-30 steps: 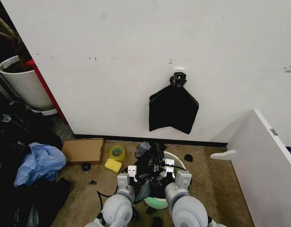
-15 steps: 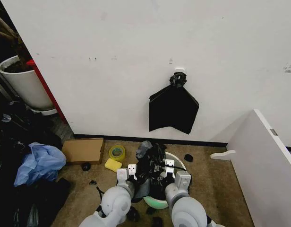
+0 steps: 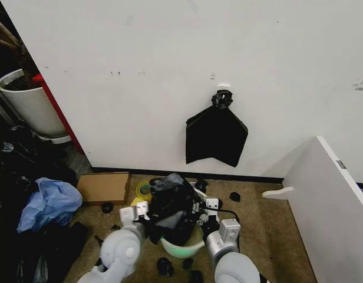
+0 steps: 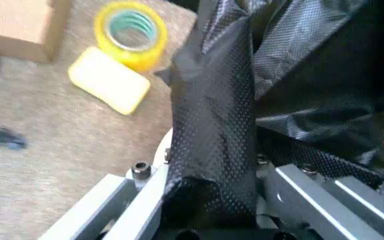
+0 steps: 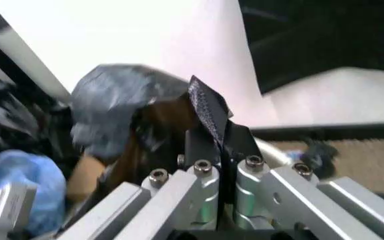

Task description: Place the garbage bag over the trash bin.

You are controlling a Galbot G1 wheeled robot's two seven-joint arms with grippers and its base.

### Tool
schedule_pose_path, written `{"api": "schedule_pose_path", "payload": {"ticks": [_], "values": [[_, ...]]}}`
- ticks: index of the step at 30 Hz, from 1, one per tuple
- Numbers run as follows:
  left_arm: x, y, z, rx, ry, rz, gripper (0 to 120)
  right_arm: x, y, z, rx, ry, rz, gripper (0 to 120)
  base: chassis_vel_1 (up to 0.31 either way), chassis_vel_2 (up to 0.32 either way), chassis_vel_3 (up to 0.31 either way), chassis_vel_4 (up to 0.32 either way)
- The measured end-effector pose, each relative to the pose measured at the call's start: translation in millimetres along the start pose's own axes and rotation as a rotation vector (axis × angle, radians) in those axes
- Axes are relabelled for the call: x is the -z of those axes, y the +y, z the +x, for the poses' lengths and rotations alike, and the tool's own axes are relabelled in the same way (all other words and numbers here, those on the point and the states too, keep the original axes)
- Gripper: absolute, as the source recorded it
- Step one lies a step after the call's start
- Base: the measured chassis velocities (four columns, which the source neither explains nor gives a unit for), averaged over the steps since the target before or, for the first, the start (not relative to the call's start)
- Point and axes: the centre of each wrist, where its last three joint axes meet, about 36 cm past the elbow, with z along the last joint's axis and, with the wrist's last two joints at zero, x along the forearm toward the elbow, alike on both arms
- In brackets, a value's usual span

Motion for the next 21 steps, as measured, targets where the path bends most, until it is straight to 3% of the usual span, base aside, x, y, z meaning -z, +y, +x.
{"api": "schedule_pose_path", "payload": {"ticks": [4, 14, 21], "values": [[3.8, 8.8, 13.3, 0.002, -0.042, -0.003, 4, 4.3, -3.0, -4.5, -0.001, -0.025, -0.015, 0, 0.000, 0.000, 0.000, 0.000], [22.1, 24.0, 74.7, -0.022, -0.177, -0.020, 4, 21.3, -45.2, -28.4, -0.143, -0.072, -0.026, 0, 0.000, 0.000, 0.000, 0.000], [33.9, 20.4, 100.4, -0.041, -0.244, -0.017, 4, 19.3, -65.0, -23.2, -0.191, -0.008, -0.040, 0, 0.000, 0.000, 0.000, 0.000]]}}
